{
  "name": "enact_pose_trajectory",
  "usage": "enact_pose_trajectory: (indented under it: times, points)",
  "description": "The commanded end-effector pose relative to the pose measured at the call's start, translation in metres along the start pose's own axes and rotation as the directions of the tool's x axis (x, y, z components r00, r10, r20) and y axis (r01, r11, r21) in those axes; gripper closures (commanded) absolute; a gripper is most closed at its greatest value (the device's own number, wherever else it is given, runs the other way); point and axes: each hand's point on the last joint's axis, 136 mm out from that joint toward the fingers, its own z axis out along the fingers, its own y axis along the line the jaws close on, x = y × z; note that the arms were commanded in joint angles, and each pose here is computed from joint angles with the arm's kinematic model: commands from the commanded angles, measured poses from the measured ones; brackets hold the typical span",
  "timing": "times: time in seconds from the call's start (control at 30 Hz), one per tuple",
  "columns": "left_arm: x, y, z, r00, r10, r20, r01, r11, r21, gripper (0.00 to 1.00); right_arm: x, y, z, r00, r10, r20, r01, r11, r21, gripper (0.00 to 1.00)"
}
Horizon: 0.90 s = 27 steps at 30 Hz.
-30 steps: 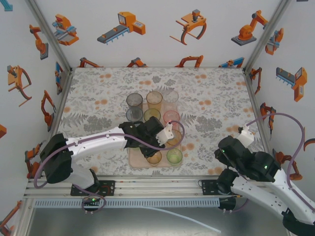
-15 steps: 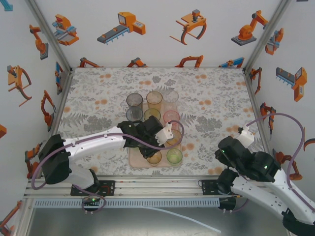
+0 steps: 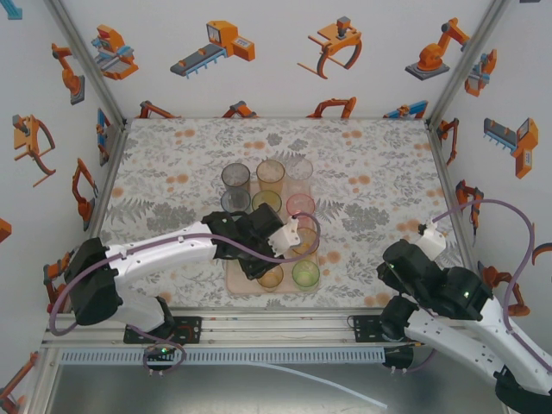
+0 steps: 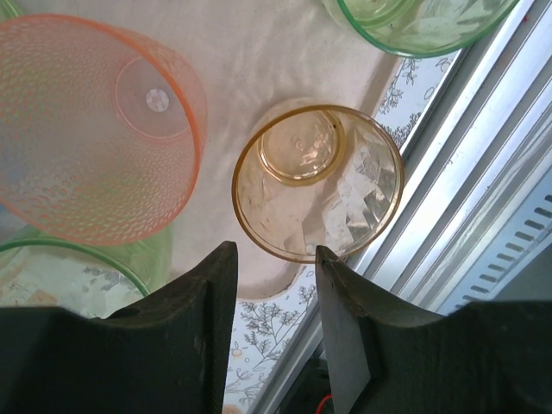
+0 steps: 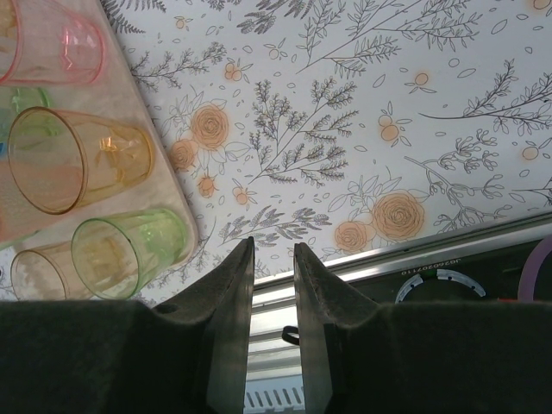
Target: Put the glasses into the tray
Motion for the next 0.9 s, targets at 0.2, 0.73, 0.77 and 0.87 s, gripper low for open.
enact_pose_trajectory:
  times: [0.2, 0.73, 0.77, 0.87]
  points:
    - [-0.004, -0.004, -0.041, 0.999, 0.028, 0.035, -0.028, 1.0, -0.004, 0.55, -0.008, -0.004, -0.003, 0.999, 0.011, 0.033, -0.012, 1.0, 0.027, 0.72]
    - [0.022, 0.079, -0.151, 0.954, -0.165, 0.251, 0.22, 0.952, -0.211, 0.42, -0.078, 0.066, -0.024, 0.977, -0.203, 0.07, 0.195, 0.976, 0.101, 0.48]
    - [0.025, 0.083, -0.157, 0.949, -0.173, 0.263, 0.234, 0.947, -0.222, 0.41, -0.081, 0.073, -0.02, 0.977, -0.208, 0.05, 0.203, 0.975, 0.093, 0.47]
    - [0.033, 0.096, -0.175, 0.93, -0.195, 0.311, 0.284, 0.92, -0.271, 0.38, -0.089, 0.099, -0.004, 0.973, -0.229, 0.0, 0.229, 0.972, 0.049, 0.48]
